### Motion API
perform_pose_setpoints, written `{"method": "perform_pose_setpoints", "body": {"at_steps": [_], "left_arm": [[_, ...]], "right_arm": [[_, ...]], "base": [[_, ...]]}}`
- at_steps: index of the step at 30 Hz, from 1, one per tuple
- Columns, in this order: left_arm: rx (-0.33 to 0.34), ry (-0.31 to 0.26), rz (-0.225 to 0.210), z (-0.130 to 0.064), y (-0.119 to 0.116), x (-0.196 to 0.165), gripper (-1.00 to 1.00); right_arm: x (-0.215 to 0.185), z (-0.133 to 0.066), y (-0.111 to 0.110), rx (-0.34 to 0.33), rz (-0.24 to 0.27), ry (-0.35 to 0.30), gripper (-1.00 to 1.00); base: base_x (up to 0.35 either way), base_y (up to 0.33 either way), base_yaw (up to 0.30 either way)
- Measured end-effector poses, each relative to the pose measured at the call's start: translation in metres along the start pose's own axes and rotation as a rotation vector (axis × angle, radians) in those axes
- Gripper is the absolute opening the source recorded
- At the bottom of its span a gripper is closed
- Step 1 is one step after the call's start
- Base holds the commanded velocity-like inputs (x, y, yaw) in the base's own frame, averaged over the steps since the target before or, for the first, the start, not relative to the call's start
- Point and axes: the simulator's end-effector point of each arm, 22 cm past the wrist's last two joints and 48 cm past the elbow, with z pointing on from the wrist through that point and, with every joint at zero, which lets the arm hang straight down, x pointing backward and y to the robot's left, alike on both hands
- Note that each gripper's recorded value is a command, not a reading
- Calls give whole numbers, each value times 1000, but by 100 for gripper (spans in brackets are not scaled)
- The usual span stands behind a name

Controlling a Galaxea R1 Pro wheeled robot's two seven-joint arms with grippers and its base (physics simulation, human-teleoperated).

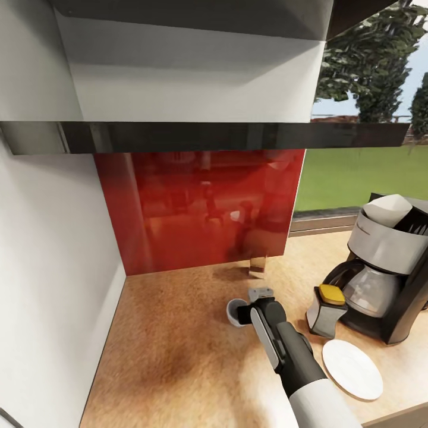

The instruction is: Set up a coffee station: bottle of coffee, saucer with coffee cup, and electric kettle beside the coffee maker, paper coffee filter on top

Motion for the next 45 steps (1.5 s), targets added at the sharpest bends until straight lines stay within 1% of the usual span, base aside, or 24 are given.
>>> {"method": "perform_pose_setpoints", "body": {"at_steps": [22,26,34,45], "left_arm": [[-1,2,1,0,1,4,100],[-4,2,0,0,3,4,100],[-3,-1,0,0,2,3,100],[1,4,1,0,-1,4,100]], "right_arm": [[-2,-1,-2,11,-9,-5,-100],[-2,-1,0,-1,0,-6,-100],[-3,-2,0,-1,2,-9,-100],[-6,-3,0,-2,3,-15,-100]], "base": [[0,0,0],[0,0,0],[-6,-1,0],[-259,-94,0]]}}
